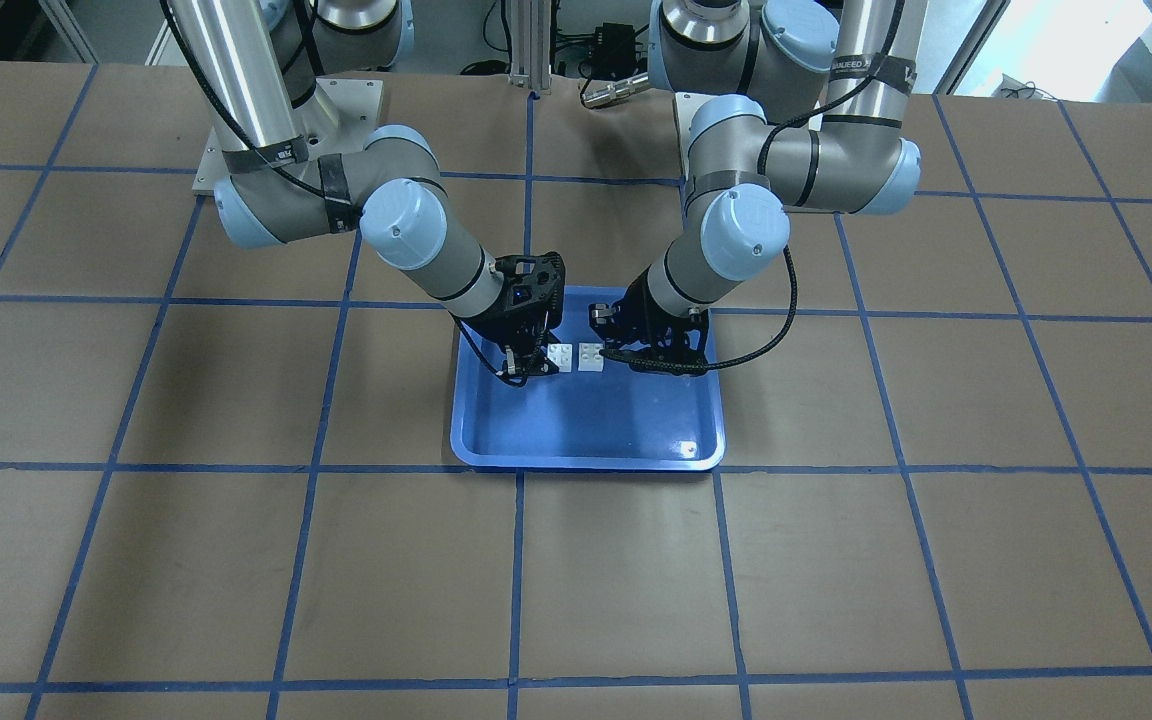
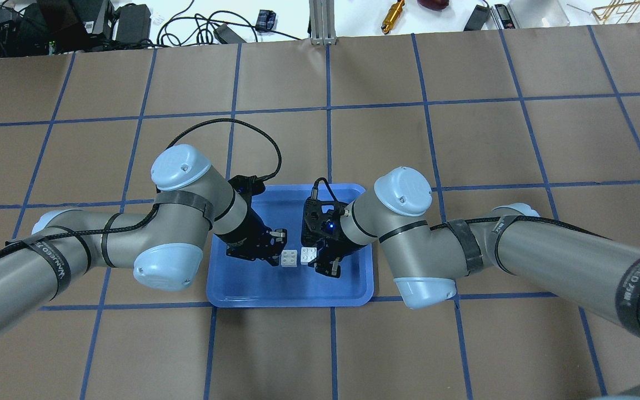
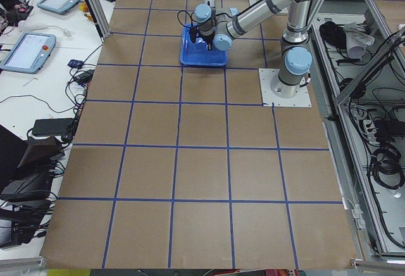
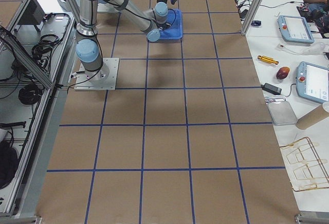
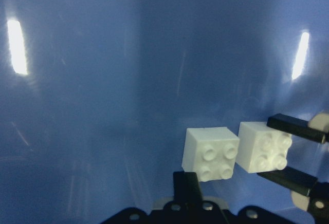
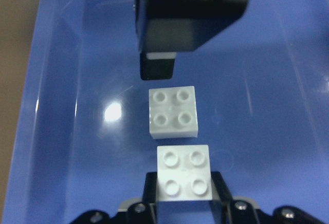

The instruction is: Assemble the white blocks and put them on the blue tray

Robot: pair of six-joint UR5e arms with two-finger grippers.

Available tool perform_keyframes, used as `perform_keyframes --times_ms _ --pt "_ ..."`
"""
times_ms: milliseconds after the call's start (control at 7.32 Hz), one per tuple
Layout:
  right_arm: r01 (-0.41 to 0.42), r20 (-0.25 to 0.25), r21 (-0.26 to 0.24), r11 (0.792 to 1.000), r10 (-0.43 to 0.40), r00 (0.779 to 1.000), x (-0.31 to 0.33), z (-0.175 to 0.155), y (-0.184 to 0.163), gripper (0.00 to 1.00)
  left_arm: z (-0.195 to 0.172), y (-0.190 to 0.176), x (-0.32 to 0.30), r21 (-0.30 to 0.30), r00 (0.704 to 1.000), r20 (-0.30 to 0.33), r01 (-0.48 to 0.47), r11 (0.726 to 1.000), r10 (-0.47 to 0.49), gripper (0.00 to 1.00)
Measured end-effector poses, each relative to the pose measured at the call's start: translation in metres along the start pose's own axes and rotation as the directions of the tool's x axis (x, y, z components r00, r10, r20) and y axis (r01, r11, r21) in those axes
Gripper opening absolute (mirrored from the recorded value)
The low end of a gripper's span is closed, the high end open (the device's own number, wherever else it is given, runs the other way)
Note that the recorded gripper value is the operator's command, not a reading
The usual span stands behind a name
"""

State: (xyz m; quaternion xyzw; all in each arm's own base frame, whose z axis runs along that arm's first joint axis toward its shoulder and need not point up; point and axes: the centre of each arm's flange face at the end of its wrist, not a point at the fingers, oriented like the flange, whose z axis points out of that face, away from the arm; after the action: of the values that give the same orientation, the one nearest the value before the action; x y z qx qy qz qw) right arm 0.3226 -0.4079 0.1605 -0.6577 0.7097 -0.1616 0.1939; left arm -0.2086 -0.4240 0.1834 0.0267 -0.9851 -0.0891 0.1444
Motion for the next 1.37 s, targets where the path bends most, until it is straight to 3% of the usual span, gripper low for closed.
perform_keyframes --times_ms 1366 --pt "0.003 0.006 0.009 1.000 -0.003 1.000 0.0009 0.0022 -0.0004 0.00 0.0123 -0.0065 0.0008 0.011 1.000 -0.005 0.023 1.000 -0.023 0.00"
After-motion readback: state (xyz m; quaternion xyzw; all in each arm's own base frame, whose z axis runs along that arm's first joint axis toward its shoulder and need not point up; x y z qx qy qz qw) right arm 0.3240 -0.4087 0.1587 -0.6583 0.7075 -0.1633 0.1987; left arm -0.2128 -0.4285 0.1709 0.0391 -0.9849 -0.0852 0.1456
